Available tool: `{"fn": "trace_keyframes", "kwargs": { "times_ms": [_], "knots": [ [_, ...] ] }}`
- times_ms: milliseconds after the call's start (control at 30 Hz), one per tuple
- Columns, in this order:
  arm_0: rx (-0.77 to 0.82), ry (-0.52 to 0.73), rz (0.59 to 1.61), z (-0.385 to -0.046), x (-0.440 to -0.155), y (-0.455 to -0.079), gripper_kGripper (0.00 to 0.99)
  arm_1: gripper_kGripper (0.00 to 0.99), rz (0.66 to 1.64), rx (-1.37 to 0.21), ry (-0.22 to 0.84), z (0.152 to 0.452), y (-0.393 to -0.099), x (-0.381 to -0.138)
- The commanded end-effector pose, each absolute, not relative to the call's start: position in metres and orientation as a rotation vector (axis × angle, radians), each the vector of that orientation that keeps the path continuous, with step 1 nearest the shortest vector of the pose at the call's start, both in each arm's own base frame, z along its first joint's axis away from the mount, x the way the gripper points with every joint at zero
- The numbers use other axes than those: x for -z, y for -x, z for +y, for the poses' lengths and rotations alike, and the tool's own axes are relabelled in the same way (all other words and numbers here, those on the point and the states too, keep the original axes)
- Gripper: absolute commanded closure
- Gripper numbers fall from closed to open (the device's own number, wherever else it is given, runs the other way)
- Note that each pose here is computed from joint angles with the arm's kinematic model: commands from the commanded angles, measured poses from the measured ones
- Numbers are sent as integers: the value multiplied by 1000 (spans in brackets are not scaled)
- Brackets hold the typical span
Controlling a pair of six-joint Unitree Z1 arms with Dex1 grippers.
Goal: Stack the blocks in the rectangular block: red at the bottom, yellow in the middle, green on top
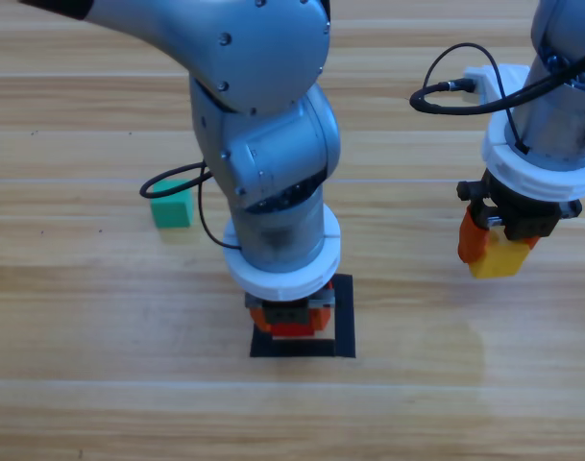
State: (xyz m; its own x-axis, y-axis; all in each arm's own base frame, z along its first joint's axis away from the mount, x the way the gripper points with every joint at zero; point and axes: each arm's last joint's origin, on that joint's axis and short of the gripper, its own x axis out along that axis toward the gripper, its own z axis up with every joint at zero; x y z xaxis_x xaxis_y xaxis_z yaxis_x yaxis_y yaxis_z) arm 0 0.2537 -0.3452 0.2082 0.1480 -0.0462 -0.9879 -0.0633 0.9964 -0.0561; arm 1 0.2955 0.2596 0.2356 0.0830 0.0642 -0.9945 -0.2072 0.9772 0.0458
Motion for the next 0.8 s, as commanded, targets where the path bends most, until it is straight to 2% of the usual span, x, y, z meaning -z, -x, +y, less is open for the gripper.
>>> {"fn": "trace_keyframes", "kwargs": {
  "times_ms": [33, 200, 800],
  "knots": [
    [-22, 37, 1472, -358, -180, -254, 979, 990, 1464, -201, 89, 254, -299, -230],
    [21, 9, 1503, -363, -172, -257, 979, 990, 1464, -203, 87, 254, -299, -230],
    [38, 3, 1495, -355, -170, -276, 979, 990, 1456, -209, 85, 255, -300, -229]
  ]
}}
